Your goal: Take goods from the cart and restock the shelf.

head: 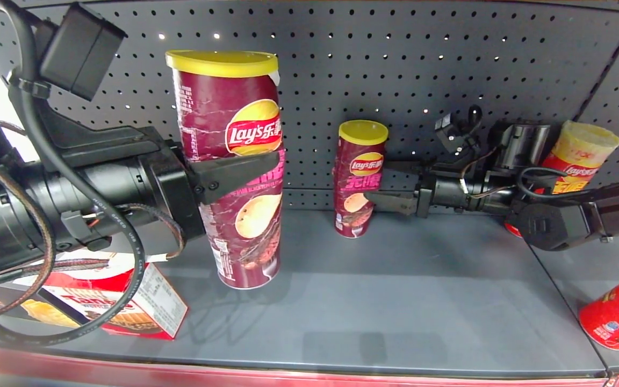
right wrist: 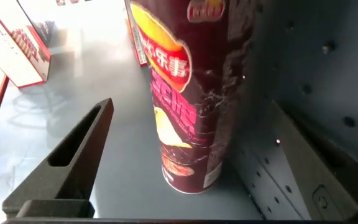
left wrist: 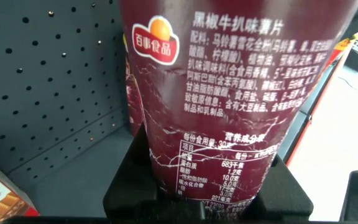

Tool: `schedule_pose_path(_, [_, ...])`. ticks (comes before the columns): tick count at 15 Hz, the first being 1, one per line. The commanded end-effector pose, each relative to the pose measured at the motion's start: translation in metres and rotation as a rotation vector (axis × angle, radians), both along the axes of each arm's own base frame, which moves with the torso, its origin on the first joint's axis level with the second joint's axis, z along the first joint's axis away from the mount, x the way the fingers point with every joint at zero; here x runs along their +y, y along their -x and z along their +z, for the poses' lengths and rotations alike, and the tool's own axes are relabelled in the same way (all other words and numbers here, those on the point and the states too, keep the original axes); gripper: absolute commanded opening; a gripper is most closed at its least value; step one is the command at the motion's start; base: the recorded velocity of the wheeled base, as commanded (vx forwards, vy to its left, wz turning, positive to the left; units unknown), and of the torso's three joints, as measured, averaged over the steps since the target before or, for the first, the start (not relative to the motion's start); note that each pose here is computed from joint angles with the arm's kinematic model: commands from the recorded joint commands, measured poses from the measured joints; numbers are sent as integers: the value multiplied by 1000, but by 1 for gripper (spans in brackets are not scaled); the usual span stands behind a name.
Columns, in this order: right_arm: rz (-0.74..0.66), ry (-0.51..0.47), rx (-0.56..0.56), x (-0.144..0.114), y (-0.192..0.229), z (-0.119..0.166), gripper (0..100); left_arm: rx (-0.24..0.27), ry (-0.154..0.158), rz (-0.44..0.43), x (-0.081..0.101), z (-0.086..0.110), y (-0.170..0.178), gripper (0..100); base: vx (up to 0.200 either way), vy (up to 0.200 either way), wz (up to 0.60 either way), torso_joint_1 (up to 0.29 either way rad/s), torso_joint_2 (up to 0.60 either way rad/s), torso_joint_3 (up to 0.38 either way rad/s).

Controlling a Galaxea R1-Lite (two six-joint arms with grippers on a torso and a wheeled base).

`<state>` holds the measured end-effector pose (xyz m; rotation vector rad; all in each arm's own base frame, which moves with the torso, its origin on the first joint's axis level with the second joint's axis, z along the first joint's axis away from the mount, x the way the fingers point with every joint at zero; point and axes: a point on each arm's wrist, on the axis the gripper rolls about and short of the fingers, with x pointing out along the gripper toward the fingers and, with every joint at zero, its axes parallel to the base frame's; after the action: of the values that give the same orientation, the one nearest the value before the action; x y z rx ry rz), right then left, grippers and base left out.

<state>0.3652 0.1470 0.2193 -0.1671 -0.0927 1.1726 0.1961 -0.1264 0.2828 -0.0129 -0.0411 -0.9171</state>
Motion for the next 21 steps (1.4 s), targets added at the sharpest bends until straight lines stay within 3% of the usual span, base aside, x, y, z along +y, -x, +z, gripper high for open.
schedule_pose_path(1, [10,7,18,5,-4,-8,100,-1,1,-2,0,0,0,0,0,0,0,0,0,0])
schedule_pose_path(19, [65,16,39,41,-32,-53,100,7,-2,9,1,-2,-1,0,0,0,0,0,0,0])
schedule_pose_path(20, [68,11,35,43,-33,-55,0,6,-1,9,1,-1,-1,0,0,0,0,0,0,0])
schedule_pose_path(21, [69,11,42,47,-32,-56,0,7,-3,9,0,-2,-2,0,0,0,0,0,0,0])
